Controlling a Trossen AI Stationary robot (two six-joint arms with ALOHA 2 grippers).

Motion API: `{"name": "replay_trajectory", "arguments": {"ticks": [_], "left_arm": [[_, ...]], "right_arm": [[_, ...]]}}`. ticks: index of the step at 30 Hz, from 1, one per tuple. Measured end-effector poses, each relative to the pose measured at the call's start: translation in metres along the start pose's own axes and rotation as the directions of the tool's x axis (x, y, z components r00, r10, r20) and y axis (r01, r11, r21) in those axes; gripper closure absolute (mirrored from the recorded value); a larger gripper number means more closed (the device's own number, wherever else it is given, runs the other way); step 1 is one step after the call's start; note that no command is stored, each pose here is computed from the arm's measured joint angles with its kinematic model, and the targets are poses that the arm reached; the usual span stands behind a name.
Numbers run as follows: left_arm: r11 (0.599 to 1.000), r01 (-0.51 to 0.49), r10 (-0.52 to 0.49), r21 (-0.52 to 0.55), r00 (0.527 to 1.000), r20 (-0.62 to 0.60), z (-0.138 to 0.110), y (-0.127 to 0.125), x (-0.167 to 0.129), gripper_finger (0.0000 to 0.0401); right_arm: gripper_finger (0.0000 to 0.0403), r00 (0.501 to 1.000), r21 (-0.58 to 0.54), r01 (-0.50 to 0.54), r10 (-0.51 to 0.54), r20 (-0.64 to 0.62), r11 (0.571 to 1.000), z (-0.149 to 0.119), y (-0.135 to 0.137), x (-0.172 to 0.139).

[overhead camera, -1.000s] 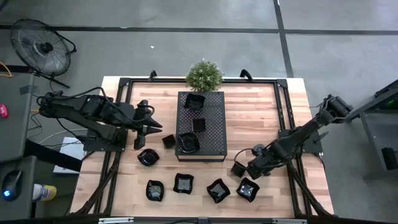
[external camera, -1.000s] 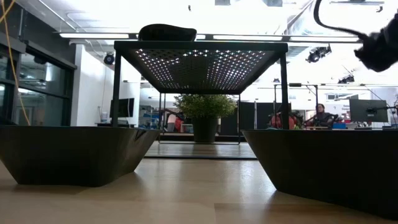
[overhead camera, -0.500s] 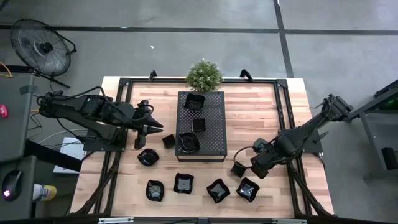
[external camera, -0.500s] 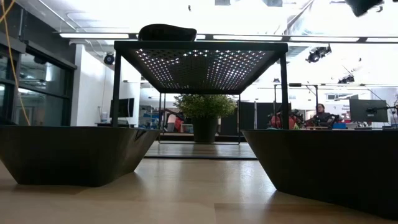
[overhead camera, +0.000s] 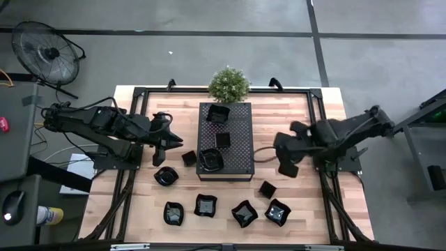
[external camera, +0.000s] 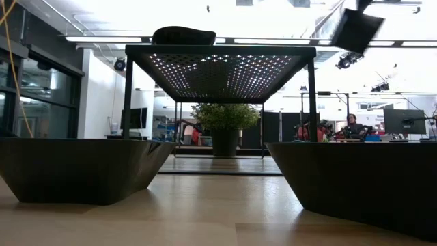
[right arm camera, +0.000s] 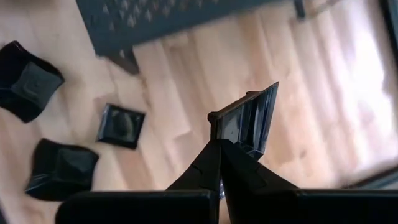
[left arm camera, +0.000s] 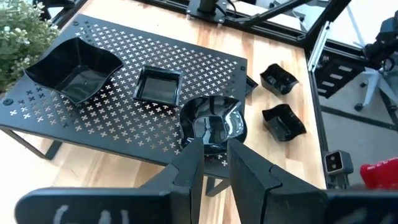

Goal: Pick & Place Mini shaped plates
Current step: Stack the square plate on top of the square plates on the shelf

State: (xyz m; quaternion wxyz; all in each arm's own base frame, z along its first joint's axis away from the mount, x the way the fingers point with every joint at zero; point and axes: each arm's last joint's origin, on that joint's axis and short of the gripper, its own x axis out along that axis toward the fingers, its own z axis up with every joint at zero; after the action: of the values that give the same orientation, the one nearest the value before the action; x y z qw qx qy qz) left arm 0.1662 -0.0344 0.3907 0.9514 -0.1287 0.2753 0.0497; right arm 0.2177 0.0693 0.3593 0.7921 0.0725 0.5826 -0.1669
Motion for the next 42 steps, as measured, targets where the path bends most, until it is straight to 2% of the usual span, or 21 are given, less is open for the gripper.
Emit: {"name": "replay_trajectory", "arguments": {"ticks": [9,15,19,22,29,32,35,39,42], "left_arm": [[0.998,-0.057,0.057,-0.020,0.998,0.024,0.001,0.002,0.000,0.0332],[0.996,-0.083,0.084,-0.025,0.996,0.036,0.001,0.002,0.000,0.0332],[0.995,-0.093,0.095,-0.036,0.995,0.041,0.001,0.003,0.000,0.0332],[0.995,-0.095,0.097,-0.044,0.994,0.042,0.001,0.003,0.000,0.0332],[0.994,-0.097,0.099,-0.044,0.994,0.042,0.001,0.003,0.000,0.0332],[0.994,-0.097,0.099,-0.044,0.994,0.042,0.001,0.003,0.000,0.0332],[0.994,-0.097,0.099,-0.044,0.994,0.042,0.001,0.003,0.000,0.0332],[0.994,-0.097,0.099,-0.044,0.994,0.042,0.001,0.003,0.000,0.0332],[0.994,-0.098,0.099,-0.044,0.994,0.041,0.001,0.003,0.000,0.0332]], "right_arm": [[0.0403,0.999,-0.219,0.049,-0.045,0.023,0.975,0.068,-0.016,0.011],[0.0403,0.996,-0.370,0.085,-0.066,0.065,0.925,0.111,-0.008,0.025],[0.0403,0.987,-0.431,0.142,-0.093,0.132,0.891,0.135,0.003,0.034],[0.0403,0.981,-0.439,0.166,-0.104,0.162,0.883,0.149,0.010,0.040],[0.0403,0.978,-0.470,0.190,-0.125,0.166,0.862,0.166,0.027,0.060],[0.0403,0.976,-0.457,0.203,-0.140,0.167,0.866,0.168,0.033,0.066],[0.0403,0.978,-0.441,0.180,-0.111,0.177,0.879,0.169,0.037,0.067],[0.0403,0.971,-0.430,0.207,-0.131,0.201,0.879,0.167,0.043,0.065],[0.0403,0.982,-0.448,0.139,-0.066,0.175,0.883,0.166,0.047,0.065]]}}
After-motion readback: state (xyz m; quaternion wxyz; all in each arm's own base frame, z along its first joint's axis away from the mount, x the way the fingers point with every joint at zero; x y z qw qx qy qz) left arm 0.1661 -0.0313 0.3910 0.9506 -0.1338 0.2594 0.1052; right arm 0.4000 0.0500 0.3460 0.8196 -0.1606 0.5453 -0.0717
